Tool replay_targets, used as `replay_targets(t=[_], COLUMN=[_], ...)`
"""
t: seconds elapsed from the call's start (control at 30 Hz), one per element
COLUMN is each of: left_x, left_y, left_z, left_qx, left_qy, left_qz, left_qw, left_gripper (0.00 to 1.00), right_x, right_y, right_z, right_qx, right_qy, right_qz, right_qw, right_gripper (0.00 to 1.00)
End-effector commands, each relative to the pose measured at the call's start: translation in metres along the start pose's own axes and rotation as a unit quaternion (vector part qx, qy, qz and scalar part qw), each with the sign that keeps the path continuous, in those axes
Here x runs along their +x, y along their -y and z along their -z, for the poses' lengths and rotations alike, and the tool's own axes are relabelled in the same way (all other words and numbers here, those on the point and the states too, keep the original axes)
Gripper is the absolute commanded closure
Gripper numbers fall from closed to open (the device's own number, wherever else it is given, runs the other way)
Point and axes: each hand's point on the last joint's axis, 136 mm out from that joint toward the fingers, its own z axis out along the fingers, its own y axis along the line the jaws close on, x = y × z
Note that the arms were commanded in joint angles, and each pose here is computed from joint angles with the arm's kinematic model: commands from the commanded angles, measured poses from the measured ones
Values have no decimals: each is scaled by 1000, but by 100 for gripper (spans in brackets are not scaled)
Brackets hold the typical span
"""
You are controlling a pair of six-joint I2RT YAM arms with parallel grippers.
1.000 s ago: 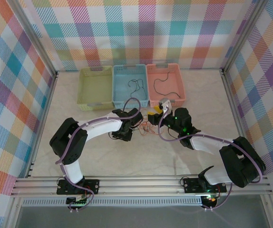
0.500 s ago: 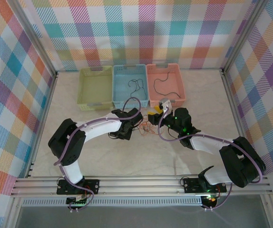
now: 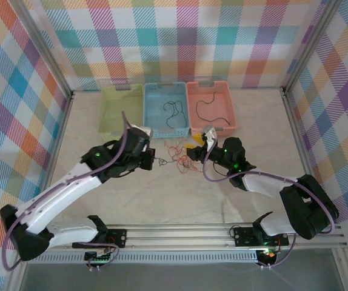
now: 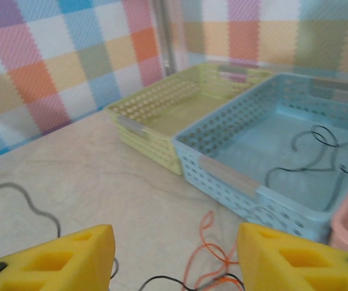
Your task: Untangle the cables
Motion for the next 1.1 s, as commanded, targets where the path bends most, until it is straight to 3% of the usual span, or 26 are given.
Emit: replay_targets(t=[0.0, 0.13, 0.23, 0.67, 0.83, 1.07], left_x=[-20, -28, -30, -40, -41, -48], left_y=[22, 38, 43, 50, 57, 63], left_z=[39, 63, 76, 122, 131, 147], left_qx=[67, 116, 137, 178, 200, 222], left_qy=[35, 40, 43, 64, 61, 73], left_qz=[-14, -14, -13, -23, -27, -25], left_qw=[997, 992, 990, 982, 977, 972], left_gripper=[100, 100, 100, 100, 100, 100], right_x=[-15, -7, 2, 7, 1, 18], right_y=[-49, -98, -120, -101, -78, -79], right_z=[0, 2, 0, -12, -26, -34], right_qx=[-118, -215, -246, -176, -112, -129], right_qy=[33, 37, 23, 13, 15, -6], right_qz=[53, 125, 155, 187, 197, 198], right_qw=[991, 968, 957, 966, 974, 972], right_gripper=[44, 41, 39, 40, 41, 48])
